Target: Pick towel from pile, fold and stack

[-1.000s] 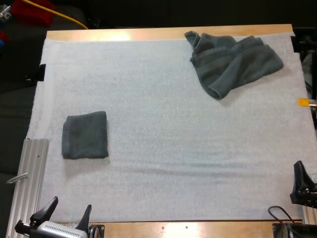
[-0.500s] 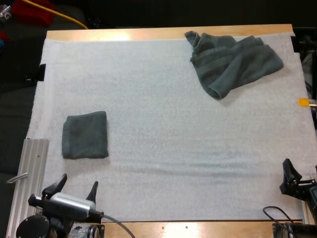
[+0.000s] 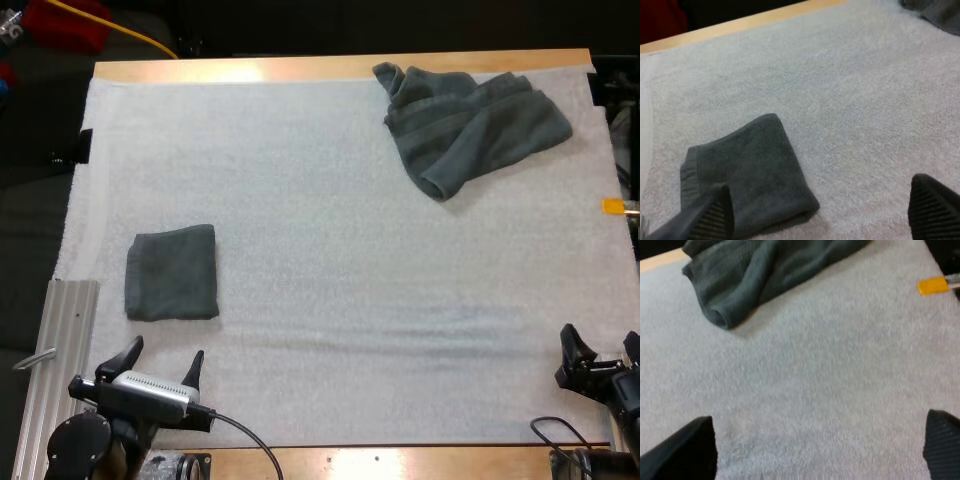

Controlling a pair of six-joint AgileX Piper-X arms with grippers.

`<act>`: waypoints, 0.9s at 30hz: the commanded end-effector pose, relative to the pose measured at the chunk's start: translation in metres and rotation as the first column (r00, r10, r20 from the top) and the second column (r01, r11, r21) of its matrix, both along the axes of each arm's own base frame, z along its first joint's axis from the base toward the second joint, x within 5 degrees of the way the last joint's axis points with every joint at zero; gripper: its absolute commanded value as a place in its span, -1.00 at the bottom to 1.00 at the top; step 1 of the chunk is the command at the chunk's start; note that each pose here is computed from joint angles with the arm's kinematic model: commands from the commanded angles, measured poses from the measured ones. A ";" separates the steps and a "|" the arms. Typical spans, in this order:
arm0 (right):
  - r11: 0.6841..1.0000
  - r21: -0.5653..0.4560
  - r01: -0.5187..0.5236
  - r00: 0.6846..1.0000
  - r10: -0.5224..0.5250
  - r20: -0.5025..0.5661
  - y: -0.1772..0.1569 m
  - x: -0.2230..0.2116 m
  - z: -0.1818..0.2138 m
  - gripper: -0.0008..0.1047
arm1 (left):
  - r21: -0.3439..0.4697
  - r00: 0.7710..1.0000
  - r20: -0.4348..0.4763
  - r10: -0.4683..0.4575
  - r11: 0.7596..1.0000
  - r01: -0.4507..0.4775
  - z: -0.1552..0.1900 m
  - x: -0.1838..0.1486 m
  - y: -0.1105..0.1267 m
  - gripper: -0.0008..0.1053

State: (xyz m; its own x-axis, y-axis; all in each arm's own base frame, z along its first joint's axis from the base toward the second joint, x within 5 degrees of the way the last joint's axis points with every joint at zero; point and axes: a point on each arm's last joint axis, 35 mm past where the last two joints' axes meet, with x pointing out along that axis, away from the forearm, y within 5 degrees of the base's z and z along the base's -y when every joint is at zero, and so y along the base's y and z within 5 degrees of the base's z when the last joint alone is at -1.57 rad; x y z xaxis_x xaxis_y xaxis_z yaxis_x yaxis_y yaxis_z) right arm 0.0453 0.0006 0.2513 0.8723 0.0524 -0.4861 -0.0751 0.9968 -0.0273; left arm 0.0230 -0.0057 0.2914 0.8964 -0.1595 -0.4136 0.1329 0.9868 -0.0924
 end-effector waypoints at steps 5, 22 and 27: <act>1.000 0.000 -0.003 1.000 0.003 -0.024 0.000 0.001 -0.004 0.54 | -0.006 1.000 -0.003 -0.004 1.000 0.004 0.001 0.003 0.000 0.33; 1.000 0.003 -0.003 0.998 0.003 -0.057 0.000 -0.001 -0.007 0.54 | -0.006 1.000 -0.003 -0.004 1.000 0.004 0.001 0.003 0.000 0.33; 1.000 0.003 -0.003 0.998 0.003 -0.057 0.000 -0.001 -0.007 0.54 | -0.006 1.000 -0.003 -0.004 1.000 0.004 0.001 0.003 0.000 0.33</act>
State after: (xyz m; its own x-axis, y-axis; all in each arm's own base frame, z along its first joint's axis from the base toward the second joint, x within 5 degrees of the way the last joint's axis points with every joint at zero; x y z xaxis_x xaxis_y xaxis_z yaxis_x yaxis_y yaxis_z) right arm 0.0437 0.0007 0.2444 0.8464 0.0547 -0.5297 -0.0763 0.9969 -0.0189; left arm 0.0230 -0.0057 0.2914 0.8963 -0.1595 -0.4137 0.1329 0.9868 -0.0924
